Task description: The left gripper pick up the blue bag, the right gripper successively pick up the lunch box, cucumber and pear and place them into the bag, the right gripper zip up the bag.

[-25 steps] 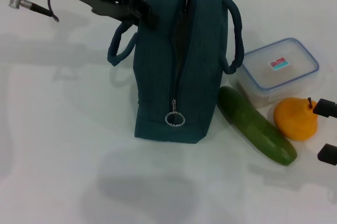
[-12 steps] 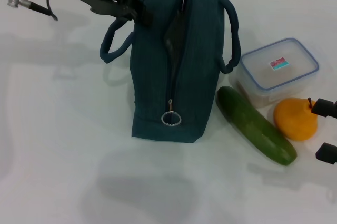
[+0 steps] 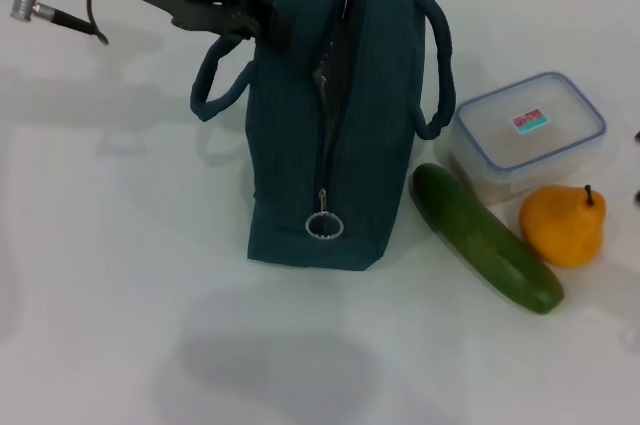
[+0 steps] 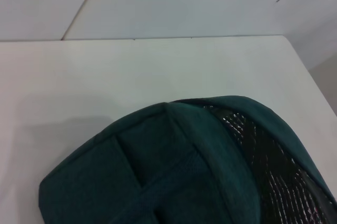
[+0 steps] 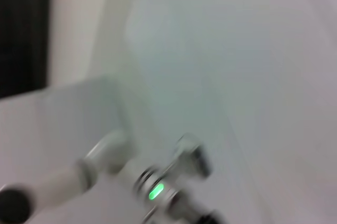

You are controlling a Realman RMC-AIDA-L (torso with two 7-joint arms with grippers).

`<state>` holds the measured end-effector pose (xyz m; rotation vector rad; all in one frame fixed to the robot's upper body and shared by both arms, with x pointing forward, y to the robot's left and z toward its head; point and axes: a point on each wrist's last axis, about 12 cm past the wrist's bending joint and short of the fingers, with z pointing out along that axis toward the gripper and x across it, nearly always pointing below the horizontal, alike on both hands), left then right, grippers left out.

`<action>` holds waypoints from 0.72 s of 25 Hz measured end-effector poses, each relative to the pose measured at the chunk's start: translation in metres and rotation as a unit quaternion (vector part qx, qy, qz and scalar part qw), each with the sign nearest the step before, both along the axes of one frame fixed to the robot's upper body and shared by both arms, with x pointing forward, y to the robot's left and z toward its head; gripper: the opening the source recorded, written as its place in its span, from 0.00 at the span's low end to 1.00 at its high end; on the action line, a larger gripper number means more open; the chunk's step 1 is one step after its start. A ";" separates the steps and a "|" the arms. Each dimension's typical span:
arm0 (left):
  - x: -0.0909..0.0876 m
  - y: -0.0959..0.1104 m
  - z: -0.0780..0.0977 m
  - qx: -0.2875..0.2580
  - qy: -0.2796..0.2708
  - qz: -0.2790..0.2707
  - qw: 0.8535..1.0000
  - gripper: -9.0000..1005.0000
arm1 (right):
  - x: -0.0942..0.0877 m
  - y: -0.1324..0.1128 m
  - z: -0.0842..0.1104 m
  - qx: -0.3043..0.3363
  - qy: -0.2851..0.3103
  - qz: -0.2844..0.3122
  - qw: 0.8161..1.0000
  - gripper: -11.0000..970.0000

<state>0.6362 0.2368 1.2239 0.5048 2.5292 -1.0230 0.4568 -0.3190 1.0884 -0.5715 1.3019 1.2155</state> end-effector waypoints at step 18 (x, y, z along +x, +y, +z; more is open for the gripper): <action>-0.006 0.000 -0.015 -0.010 0.011 0.012 1.000 0.09 | 0.037 -0.027 -0.053 0.131 0.258 -0.302 0.908 0.90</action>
